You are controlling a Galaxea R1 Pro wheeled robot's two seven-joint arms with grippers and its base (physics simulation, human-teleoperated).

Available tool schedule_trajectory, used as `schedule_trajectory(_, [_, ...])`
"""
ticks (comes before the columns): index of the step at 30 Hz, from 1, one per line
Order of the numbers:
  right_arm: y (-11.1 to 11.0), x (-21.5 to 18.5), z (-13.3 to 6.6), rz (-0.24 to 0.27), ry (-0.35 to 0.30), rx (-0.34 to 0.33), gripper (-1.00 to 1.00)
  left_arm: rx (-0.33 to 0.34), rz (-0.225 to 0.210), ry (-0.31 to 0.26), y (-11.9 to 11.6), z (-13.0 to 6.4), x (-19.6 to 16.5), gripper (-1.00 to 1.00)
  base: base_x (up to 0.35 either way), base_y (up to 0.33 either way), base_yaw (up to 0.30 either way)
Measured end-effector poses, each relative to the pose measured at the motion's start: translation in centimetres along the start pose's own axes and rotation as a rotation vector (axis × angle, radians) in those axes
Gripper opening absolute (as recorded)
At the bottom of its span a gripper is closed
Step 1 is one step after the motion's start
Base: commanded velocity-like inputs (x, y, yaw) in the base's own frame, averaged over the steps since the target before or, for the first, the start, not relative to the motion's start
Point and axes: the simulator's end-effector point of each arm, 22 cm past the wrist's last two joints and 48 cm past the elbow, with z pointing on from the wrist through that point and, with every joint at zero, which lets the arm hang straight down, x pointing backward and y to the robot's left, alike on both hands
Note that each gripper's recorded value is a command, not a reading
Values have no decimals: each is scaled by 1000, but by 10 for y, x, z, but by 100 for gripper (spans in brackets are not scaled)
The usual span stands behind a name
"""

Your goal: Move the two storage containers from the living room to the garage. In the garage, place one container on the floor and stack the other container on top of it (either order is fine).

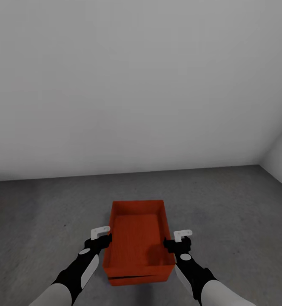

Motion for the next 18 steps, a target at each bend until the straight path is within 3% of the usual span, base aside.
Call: schedule_trajectory(18, [-3,-18,-20,-2,12,-1,100,-2,1,2,-2,-21,-19,100,0,0,0])
